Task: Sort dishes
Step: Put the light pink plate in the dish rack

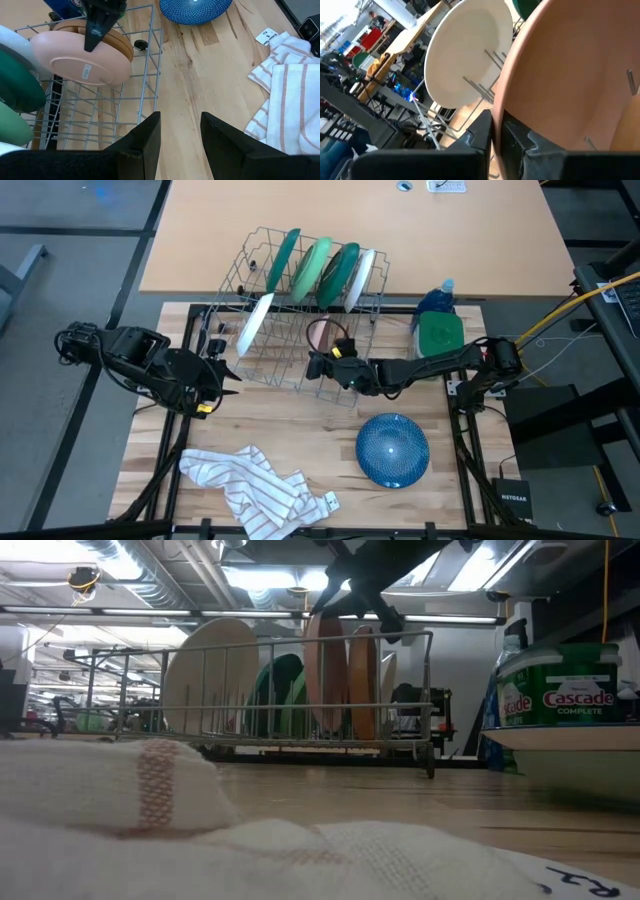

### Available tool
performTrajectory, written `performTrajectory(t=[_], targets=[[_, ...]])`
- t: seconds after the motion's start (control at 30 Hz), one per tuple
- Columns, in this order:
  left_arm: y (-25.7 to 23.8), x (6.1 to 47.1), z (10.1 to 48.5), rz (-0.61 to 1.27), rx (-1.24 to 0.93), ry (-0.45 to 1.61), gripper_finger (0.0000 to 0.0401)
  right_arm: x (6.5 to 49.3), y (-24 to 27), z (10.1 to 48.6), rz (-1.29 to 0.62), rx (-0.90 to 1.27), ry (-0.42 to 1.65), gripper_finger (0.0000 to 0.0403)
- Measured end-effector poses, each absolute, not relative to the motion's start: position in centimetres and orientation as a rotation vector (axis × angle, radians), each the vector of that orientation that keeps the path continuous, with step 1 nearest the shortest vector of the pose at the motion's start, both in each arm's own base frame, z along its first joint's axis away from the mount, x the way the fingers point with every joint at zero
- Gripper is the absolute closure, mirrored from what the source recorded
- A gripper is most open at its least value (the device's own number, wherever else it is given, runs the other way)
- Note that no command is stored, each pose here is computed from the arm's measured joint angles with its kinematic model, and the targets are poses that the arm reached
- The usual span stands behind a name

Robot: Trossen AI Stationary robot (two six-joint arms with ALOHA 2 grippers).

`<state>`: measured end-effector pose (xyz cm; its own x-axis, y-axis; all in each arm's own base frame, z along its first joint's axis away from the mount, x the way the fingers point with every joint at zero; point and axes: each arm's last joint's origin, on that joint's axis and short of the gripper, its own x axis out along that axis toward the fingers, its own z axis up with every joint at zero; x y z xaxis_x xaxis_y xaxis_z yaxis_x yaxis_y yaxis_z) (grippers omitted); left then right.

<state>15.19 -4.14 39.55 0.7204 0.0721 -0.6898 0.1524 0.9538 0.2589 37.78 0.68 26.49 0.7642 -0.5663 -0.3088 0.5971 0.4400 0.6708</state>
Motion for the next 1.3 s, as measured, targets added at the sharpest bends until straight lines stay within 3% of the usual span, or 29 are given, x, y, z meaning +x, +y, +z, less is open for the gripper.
performTrajectory(t=[0.97,1.3], targets=[[-4.1,15.2,39.5,-0.045,0.31,0.771,0.0272,37.9,-0.3,26.1,-0.594,0.904,0.166,0.0369],[-4.1,15.2,39.5,-0.045,0.31,0.772,0.0272,37.9,-0.2,26.0,-0.566,0.912,0.196,0.0276]])
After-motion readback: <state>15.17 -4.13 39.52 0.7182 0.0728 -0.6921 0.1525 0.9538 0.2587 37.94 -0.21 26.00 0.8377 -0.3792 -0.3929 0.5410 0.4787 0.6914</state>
